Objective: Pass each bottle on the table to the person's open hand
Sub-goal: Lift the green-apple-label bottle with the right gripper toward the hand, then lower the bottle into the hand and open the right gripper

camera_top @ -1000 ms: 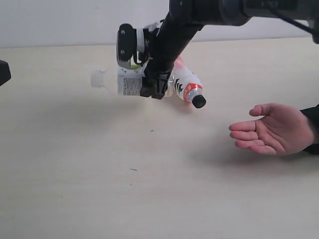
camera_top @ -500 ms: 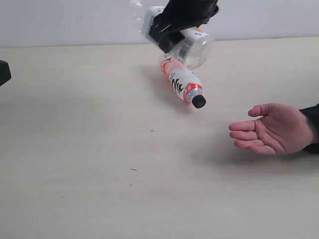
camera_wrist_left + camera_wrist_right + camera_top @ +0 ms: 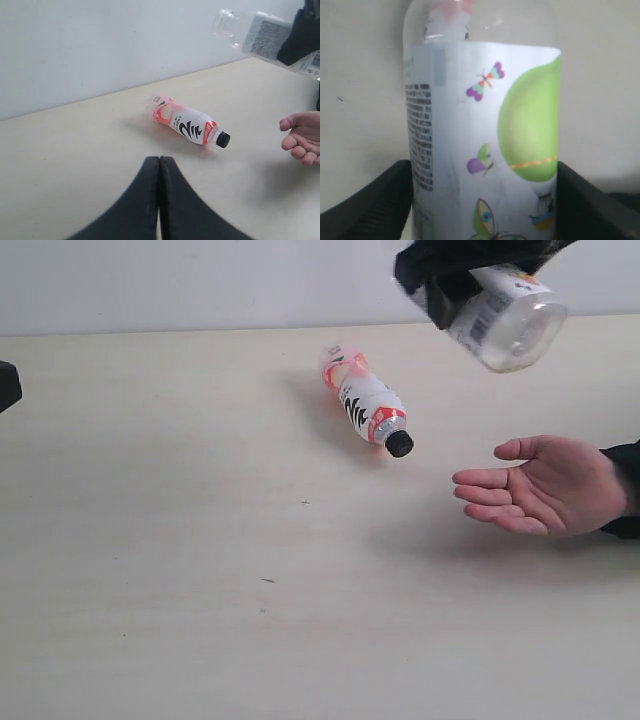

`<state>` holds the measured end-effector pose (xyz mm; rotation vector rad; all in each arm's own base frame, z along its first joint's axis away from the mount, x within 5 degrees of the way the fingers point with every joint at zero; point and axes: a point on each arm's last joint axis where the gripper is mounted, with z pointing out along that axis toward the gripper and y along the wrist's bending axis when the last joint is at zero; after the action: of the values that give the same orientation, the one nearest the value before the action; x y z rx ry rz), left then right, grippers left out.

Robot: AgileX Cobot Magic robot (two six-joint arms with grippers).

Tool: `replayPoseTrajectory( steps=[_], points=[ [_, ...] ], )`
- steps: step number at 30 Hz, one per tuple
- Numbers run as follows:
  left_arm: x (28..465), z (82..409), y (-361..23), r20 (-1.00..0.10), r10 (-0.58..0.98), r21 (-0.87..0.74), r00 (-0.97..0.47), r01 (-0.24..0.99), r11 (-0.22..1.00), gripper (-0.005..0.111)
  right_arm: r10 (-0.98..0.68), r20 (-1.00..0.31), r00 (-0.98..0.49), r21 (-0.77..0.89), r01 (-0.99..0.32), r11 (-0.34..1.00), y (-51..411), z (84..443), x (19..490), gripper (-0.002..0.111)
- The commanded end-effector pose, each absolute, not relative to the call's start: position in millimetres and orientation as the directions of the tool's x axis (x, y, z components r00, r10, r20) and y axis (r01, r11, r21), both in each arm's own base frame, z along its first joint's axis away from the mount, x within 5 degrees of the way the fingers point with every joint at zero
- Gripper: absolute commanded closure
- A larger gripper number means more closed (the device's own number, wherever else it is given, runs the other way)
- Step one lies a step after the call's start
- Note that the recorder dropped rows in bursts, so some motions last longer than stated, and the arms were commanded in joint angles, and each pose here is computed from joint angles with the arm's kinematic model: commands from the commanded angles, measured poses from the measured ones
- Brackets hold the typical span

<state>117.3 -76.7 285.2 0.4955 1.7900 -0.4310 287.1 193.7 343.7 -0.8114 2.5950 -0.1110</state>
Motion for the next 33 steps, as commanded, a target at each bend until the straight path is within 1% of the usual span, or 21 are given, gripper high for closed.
replayPoseTrajectory(
  steps=[1,3,7,13,16,22,31,33],
  points=[
    [116.8,285.3,-76.1,-0.967,0.112,-0.031,-0.231,0.538,0.843,0.106,-0.494,-0.368,-0.788,-0.203,-0.451,0.869,149.2,349.9,265.3,0.108],
    [116.8,285.3,-76.1,-0.967,0.112,-0.031,-0.231,0.538,0.843,0.106,-0.478,-0.361,-0.801,-0.198,-0.434,0.879,137.0,347.9,251.9,0.108],
    [116.8,285.3,-76.1,-0.967,0.112,-0.031,-0.231,0.538,0.843,0.106,-0.426,-0.309,-0.850,-0.151,-0.398,0.905,121.2,322.2,222.3,0.108],
    [116.8,285.3,-76.1,-0.967,0.112,-0.031,-0.231,0.538,0.843,0.106,-0.346,-0.299,-0.889,-0.088,-0.335,0.938,117.8,273.4,210.1,0.108],
    [116.8,285.3,-76.1,-0.967,0.112,-0.031,-0.231,0.538,0.843,0.106,-0.336,-0.335,-0.880,-0.104,-0.320,0.942,115.7,257.4,211.4,0.108],
    [116.8,285.3,-76.1,-0.967,0.112,-0.031,-0.231,0.538,0.843,0.106,-0.343,-0.405,-0.848,-0.118,-0.323,0.939,115.6,248.6,215.6,0.108],
    [116.8,285.1,-76.0,-0.966,0.112,-0.031,-0.233,0.538,0.843,0.106,-0.366,-0.326,-0.871,-0.150,-0.335,0.930,119.2,227.1,222.9,0.108],
    [116.8,285.1,-76.0,-0.966,0.112,-0.031,-0.233,0.538,0.843,0.106,-0.361,-0.325,-0.874,-0.147,-0.331,0.932,120.2,224.9,224.2,0.108]
  ],
)
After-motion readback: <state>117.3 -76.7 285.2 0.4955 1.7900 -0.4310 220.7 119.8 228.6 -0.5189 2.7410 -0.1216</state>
